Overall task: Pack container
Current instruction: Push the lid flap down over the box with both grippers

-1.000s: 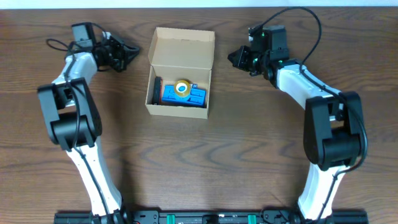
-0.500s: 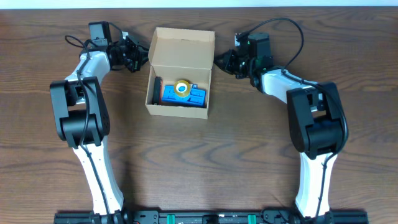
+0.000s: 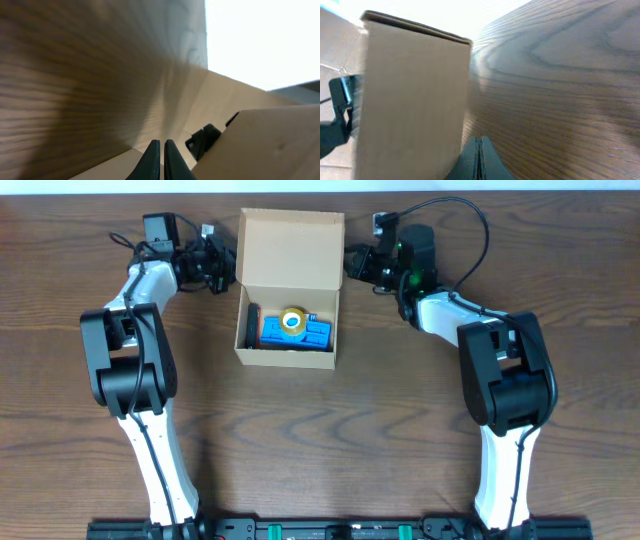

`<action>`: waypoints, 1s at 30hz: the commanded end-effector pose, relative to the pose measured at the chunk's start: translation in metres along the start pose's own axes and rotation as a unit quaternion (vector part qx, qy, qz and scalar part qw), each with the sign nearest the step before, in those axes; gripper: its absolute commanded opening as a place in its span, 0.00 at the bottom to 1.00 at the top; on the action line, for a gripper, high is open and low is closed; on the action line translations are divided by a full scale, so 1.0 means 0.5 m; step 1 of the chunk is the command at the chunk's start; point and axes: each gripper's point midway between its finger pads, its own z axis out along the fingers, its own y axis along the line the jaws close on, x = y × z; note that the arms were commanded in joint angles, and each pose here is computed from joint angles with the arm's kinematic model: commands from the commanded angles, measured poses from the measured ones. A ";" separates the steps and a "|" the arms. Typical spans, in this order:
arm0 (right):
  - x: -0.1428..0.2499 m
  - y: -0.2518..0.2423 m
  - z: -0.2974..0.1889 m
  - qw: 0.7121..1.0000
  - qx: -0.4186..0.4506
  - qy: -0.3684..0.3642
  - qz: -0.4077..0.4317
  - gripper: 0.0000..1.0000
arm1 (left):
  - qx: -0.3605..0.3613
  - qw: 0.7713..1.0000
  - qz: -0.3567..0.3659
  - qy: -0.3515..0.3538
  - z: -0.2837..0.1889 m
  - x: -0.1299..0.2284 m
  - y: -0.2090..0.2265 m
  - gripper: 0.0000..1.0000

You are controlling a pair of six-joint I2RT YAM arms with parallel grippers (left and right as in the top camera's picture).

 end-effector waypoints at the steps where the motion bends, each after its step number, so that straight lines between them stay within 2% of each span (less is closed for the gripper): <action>1: 0.012 0.021 0.012 0.999 -0.028 0.020 -0.028 0.01 | 0.022 0.998 0.060 0.015 -0.010 0.004 -0.047 0.05; 3: 0.009 0.033 0.009 0.999 -0.036 0.022 -0.035 0.01 | 0.002 0.997 0.074 0.010 -0.020 0.007 -0.055 0.05; 9: -0.019 0.077 -0.008 0.997 -0.043 0.009 -0.059 0.01 | -0.126 0.986 0.109 0.003 -0.055 0.035 -0.052 0.05; 23: -0.046 0.171 -0.071 0.992 -0.036 0.017 -0.118 0.01 | -0.140 0.981 0.132 0.023 -0.063 0.077 -0.123 0.05; 30: -0.019 0.238 -0.096 0.987 -0.039 0.043 -0.151 0.01 | -0.230 0.962 0.143 0.028 -0.115 0.106 -0.110 0.05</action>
